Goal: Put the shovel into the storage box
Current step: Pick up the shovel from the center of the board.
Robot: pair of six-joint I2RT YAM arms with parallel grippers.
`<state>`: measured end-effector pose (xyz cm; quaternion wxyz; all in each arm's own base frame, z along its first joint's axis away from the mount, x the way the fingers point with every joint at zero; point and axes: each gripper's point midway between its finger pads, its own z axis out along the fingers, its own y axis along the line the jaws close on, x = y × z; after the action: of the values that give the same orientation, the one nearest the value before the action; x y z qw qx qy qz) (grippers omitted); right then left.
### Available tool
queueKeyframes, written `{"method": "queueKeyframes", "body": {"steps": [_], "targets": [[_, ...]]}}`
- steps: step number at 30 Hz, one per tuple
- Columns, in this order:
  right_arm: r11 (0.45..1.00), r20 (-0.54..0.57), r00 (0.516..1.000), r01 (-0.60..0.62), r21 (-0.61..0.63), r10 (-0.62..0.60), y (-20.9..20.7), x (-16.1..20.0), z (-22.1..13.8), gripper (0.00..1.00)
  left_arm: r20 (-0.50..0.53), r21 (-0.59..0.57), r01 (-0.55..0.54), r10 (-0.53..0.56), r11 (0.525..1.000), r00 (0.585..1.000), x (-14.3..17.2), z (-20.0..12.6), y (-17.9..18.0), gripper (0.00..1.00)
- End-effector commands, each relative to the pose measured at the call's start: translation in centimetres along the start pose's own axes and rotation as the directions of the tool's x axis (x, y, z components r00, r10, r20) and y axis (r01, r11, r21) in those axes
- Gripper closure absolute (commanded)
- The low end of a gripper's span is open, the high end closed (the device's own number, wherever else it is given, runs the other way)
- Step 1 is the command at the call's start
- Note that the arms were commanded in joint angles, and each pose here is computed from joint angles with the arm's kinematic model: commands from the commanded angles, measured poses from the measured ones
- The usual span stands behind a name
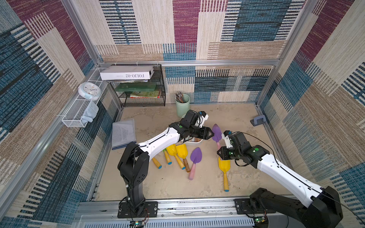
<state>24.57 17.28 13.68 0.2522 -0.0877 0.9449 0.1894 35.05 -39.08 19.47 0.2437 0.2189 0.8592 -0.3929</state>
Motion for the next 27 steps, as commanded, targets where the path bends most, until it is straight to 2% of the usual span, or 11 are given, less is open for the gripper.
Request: {"method": "queueKeyframes", "body": {"steps": [1,4,9,14,20,23,24,26,27], "targets": [[0.998,0.029,0.999,0.046,-0.036,-0.045,1.0,-1.2,-0.1,1.00,0.031,-0.013,-0.025,0.025,1.000,0.999,-0.9,0.7,0.3,0.36],[0.998,0.037,0.998,0.048,-0.051,-0.046,1.4,-1.6,-0.1,1.00,0.023,-0.016,-0.019,0.019,1.000,1.000,-0.9,1.4,0.6,0.40],[0.997,0.037,0.998,0.047,-0.059,-0.045,1.6,-1.8,-0.1,1.00,0.039,-0.009,-0.010,0.011,1.000,0.999,-1.3,1.6,0.4,0.67],[0.996,0.035,0.998,0.052,-0.066,-0.050,1.7,-1.7,0.0,1.00,0.058,-0.016,-0.010,0.011,1.000,0.998,-1.7,1.3,0.4,0.79],[0.996,0.043,0.998,0.047,-0.076,-0.044,1.8,-1.8,0.0,1.00,0.055,-0.011,-0.001,0.002,1.000,0.998,-1.5,1.5,0.4,0.99],[0.996,0.049,0.998,0.044,-0.074,-0.041,1.8,-1.9,0.0,1.00,0.053,-0.014,0.003,-0.002,1.000,0.999,-1.4,1.5,0.5,1.00],[0.997,0.051,0.998,0.043,-0.072,-0.039,1.8,-2.0,0.0,0.95,0.053,-0.015,0.001,0.000,1.000,0.999,-1.4,1.6,0.5,1.00],[0.996,0.057,0.998,0.041,-0.074,-0.037,1.9,-2.2,-0.2,0.75,0.053,-0.026,-0.002,0.004,1.000,0.999,-1.5,1.5,0.6,1.00],[0.997,0.060,0.998,0.041,-0.072,-0.036,1.9,-2.2,-0.2,0.69,0.050,-0.038,-0.004,0.006,0.999,0.999,-1.4,1.5,0.8,1.00]]}}
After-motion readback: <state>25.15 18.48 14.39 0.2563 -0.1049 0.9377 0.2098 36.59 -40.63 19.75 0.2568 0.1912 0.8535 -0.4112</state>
